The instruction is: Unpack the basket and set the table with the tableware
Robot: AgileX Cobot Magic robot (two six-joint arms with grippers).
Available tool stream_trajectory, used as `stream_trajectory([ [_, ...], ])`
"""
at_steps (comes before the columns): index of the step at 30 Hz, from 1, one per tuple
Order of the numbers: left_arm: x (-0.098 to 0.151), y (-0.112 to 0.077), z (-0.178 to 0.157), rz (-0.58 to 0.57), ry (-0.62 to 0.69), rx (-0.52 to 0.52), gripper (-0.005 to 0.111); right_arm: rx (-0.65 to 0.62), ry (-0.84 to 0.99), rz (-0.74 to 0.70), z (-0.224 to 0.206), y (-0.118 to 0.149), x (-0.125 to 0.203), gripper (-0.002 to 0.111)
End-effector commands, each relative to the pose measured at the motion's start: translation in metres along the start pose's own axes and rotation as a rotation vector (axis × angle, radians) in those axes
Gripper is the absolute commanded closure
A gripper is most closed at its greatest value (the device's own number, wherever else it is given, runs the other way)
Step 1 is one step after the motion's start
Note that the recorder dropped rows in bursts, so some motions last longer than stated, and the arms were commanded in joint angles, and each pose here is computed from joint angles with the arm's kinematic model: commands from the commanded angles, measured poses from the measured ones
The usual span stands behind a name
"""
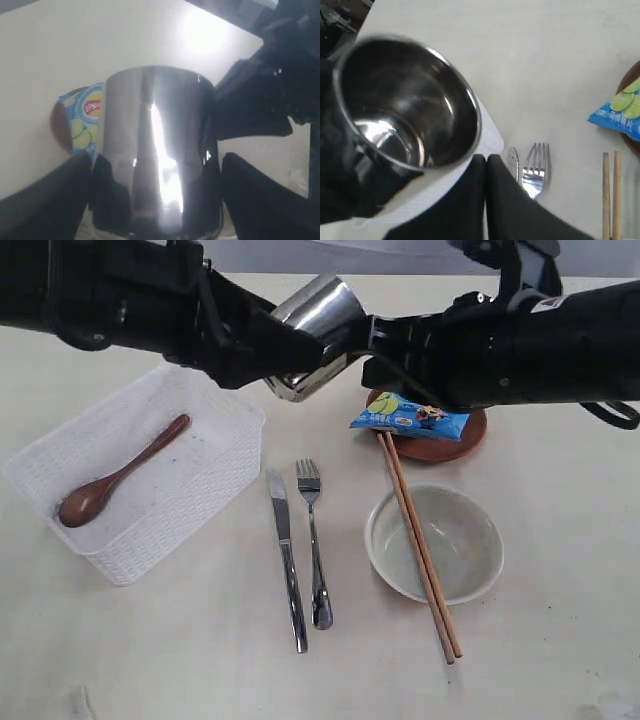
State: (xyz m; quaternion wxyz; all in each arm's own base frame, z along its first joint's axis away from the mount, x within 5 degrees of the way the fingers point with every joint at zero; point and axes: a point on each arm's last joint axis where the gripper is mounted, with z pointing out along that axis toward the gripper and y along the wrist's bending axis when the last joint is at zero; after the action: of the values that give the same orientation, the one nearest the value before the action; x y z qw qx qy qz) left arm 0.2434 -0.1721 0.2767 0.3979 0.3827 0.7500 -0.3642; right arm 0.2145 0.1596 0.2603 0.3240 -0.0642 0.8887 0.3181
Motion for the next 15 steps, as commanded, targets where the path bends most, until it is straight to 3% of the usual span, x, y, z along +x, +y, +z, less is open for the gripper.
stream_trajectory([
  [1, 0.012, -0.003, -0.001, 0.033, 0.004, 0.002, 0.107, -0.042, -0.047, -0.017, -0.003, 0.008, -0.01, 0.108],
  [7, 0.024, 0.004, 0.011, -0.003, 0.038, 0.003, 0.107, -0.108, -0.015, -0.068, -0.008, 0.022, -0.017, 0.108],
  [11, 0.028, 0.016, 0.011, -0.007, 0.052, -0.123, 0.107, -0.092, 0.001, -0.129, -0.009, 0.02, -0.016, 0.108],
  [15, 0.042, 0.025, 0.019, 0.005, 0.011, -0.165, 0.107, -0.097, -0.017, -0.15, -0.015, 0.022, -0.017, 0.108],
])
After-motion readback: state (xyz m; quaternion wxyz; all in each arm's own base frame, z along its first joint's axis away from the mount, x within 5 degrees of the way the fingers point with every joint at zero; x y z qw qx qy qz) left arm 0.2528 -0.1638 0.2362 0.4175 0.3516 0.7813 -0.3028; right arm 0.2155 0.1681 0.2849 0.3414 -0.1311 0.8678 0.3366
